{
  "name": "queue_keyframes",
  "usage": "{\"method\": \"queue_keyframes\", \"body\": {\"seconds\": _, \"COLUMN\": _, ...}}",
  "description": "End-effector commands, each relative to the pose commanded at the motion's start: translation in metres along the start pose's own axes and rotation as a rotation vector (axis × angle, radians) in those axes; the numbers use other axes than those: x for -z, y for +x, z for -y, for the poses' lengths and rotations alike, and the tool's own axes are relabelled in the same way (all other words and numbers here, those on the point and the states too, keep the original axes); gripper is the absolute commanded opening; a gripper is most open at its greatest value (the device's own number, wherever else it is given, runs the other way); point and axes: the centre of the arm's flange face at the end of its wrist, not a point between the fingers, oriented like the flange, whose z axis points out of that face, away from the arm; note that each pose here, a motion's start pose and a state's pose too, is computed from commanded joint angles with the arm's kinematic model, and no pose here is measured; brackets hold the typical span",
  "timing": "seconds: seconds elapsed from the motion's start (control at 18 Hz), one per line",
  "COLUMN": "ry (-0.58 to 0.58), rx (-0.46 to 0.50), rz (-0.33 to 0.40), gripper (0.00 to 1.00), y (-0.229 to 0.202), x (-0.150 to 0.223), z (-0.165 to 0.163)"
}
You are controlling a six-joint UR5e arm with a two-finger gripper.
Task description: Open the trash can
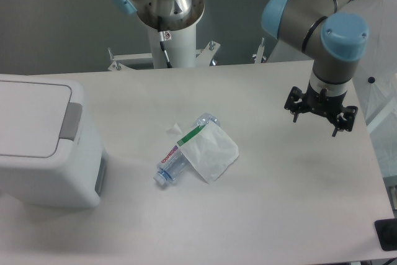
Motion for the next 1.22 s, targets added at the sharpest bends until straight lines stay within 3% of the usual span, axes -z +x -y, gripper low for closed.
{"method": "queue_keyframes", "body": {"seconds": 0.5, "ry": 0.017, "rx": 0.015, "rz": -0.006, "gripper": 1.0, "y": 0.005, "x": 0.003, "z": 0.005}}
{"method": "queue_keyframes", "body": {"seconds": 0.83, "ry": 0.054, "rx": 0.062, "rz": -0.026, "gripper": 1.0, "y": 0.032, "x": -0.006, "z": 0.024}}
{"method": "queue_keyframes", "body": {"seconds": 1.22, "ry": 0.135, "rx": 0.236, "rz": -0.012, "gripper": 1.0, "y": 0.071, "x": 0.041, "z": 0.087}}
